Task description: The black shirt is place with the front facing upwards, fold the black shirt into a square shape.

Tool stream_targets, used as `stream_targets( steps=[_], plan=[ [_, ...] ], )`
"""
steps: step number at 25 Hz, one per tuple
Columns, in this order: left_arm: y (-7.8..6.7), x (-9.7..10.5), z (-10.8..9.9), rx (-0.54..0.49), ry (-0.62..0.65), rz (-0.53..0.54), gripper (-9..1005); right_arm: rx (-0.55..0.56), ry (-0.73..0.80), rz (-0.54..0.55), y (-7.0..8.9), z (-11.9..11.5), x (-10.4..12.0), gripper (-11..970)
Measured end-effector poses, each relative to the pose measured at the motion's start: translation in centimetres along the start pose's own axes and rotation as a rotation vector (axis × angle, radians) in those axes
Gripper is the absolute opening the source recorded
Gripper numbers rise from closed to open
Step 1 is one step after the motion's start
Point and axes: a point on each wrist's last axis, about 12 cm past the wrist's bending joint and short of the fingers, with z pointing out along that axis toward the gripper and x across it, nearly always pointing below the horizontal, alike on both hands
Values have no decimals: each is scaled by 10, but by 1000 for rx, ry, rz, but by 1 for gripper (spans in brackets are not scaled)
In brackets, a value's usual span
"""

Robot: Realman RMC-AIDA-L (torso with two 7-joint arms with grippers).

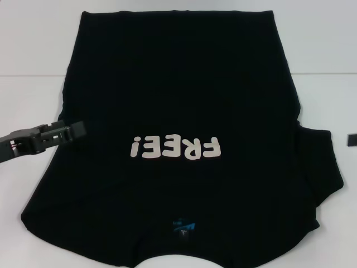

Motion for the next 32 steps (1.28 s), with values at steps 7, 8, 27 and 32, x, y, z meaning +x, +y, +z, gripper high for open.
stream_targets(
  steps=[7,8,27,32],
  plan=[
    [2,-6,-2,-15,-16,23,951,47,42,130,-21,-5,18,927],
    [2,-7,-1,-17,-18,26,951,43,50,137,-21,-3,21,927],
    [-2,-17,-7,-5,-124,25,950,48,83,117,-4,52,18,928],
    [-1,-18,-11,-14,-164,14,950,70,107,117,-1,59,17,904]
  ],
)
